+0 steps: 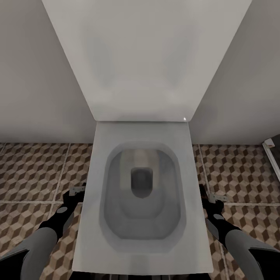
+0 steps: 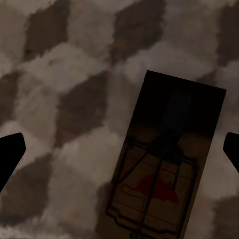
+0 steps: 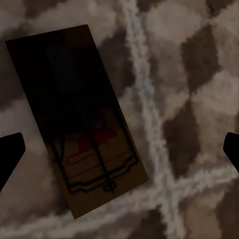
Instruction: Take the four mousetraps from the cabinet in the bathroom and place them on the bathroom floor. Make sure all four end up on the same floor surface, and ensure that at least two of them are either under or directly next to the same bathroom sink.
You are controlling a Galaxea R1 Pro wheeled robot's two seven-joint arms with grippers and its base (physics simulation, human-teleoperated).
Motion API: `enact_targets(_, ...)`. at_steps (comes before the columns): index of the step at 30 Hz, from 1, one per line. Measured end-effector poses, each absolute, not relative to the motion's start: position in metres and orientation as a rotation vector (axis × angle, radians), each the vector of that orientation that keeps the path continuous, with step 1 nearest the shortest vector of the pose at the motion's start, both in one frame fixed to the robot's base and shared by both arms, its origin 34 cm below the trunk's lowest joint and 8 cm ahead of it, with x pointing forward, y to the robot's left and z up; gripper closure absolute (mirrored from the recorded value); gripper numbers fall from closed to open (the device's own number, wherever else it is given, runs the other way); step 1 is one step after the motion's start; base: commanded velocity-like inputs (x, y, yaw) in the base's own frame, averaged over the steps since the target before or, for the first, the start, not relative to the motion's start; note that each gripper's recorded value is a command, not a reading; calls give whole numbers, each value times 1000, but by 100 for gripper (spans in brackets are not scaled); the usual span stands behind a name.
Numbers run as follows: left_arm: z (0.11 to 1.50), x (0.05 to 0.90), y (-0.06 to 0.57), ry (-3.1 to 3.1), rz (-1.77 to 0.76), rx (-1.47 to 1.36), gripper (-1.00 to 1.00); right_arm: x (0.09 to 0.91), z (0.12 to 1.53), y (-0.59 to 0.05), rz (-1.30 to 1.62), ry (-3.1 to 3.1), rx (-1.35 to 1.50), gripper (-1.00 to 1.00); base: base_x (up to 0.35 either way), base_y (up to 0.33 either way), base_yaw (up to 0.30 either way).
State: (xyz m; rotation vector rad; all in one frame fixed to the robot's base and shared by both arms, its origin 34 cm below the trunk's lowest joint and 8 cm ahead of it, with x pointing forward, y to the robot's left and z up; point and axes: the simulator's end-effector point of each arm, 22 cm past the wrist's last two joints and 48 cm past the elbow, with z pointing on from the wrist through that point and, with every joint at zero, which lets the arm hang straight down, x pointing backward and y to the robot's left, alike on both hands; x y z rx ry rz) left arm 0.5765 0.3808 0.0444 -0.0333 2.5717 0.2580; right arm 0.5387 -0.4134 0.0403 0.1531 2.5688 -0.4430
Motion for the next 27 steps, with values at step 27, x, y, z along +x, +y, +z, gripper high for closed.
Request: enact_targets(27, 46, 579, 381, 2558, 258, -31, -100, 539, 40, -413, -442, 2569, 153, -100, 0, 0, 0)
